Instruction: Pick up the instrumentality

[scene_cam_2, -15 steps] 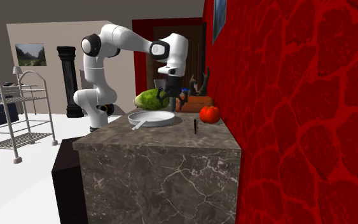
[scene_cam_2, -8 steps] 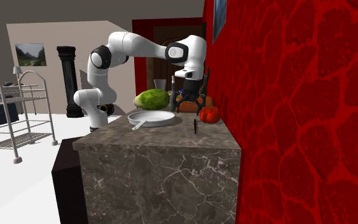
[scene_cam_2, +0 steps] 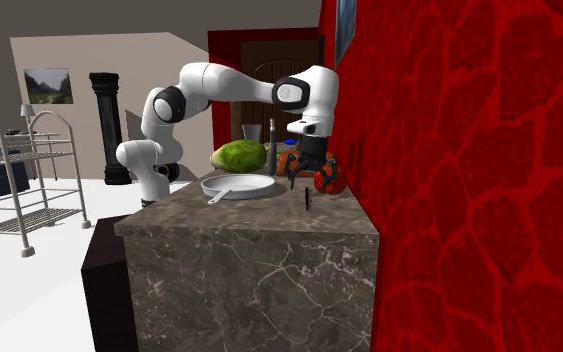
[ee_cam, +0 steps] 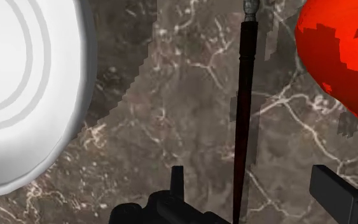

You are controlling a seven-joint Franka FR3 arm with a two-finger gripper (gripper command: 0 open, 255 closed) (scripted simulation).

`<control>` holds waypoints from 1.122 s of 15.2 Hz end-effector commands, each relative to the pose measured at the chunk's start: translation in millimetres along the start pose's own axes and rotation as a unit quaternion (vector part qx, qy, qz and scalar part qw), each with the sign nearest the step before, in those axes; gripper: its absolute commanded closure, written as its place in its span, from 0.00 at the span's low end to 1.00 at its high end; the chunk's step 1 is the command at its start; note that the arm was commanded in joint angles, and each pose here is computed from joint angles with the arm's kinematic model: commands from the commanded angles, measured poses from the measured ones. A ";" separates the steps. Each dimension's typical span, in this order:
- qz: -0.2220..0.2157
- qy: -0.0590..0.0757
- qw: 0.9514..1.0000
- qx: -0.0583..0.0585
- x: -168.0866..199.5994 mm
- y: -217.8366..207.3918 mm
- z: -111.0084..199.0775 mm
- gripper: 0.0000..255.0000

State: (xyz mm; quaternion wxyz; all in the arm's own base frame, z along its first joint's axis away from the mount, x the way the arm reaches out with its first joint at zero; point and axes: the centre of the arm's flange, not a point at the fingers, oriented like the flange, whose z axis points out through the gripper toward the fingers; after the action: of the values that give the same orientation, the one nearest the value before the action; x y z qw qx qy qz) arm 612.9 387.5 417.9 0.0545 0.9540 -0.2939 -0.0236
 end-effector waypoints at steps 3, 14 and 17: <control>0.000 0.000 1.000 0.000 1.0 -2.1 18.7 0.00; 0.000 0.000 1.000 0.000 1.0 -2.1 18.7 1.00; 0.000 0.000 1.000 0.000 0.8 -0.3 3.0 1.00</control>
State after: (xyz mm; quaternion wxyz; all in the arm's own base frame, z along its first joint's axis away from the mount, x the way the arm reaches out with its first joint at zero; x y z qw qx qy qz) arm 614.4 387.1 410.1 0.0541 0.9539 -0.2943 -0.0233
